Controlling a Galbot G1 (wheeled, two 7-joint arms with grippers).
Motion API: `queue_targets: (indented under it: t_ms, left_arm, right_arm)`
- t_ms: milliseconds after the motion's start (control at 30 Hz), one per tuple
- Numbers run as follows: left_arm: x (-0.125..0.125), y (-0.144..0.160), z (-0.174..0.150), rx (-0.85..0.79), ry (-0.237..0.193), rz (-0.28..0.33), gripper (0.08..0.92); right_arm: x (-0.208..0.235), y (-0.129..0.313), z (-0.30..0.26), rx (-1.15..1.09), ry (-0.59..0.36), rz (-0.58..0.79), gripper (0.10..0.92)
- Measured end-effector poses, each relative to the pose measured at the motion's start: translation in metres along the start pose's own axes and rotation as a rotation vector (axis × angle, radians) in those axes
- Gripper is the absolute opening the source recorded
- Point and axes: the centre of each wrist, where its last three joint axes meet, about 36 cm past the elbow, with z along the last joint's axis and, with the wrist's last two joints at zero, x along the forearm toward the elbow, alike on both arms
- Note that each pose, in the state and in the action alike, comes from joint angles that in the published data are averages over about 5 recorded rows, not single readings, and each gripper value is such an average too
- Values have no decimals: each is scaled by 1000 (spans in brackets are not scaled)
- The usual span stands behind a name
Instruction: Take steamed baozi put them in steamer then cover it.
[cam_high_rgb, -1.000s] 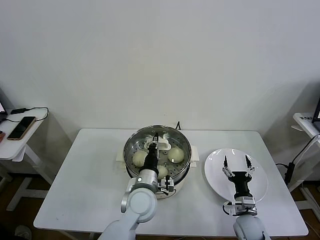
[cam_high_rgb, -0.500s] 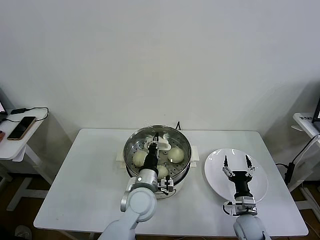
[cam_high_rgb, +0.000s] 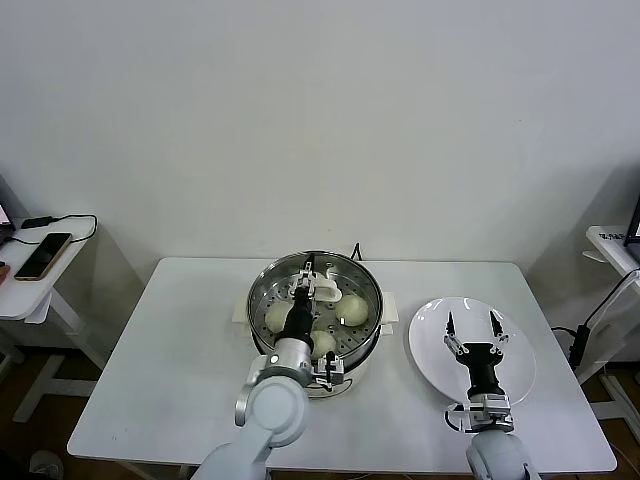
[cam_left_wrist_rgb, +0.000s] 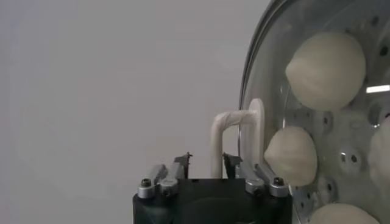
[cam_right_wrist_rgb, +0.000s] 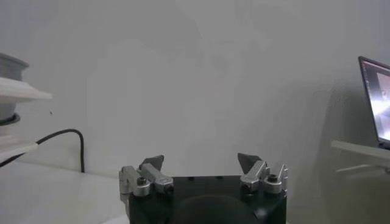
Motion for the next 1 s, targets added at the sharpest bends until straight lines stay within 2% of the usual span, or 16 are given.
queue_targets:
  t_ms: [167, 267, 667, 867, 1000]
  left_arm:
    - [14, 8, 2, 35, -19, -1, 790]
    - [25, 15, 5, 58, -29, -3, 818]
    - [76, 49, 36, 175, -53, -8, 823]
    - [75, 64, 66, 346, -38, -87, 823]
    - [63, 60, 94, 523, -48, -131, 823]
  right_arm:
    - [-2, 1, -1, -2, -4, -2, 823]
    - [-3, 3, -3, -4, -7, -5, 823]
    - [-2, 1, -4, -6, -10, -14, 823]
    - [5, 2, -10, -51, 15, -35, 823]
    - [10, 2, -15, -94, 39, -41, 823]
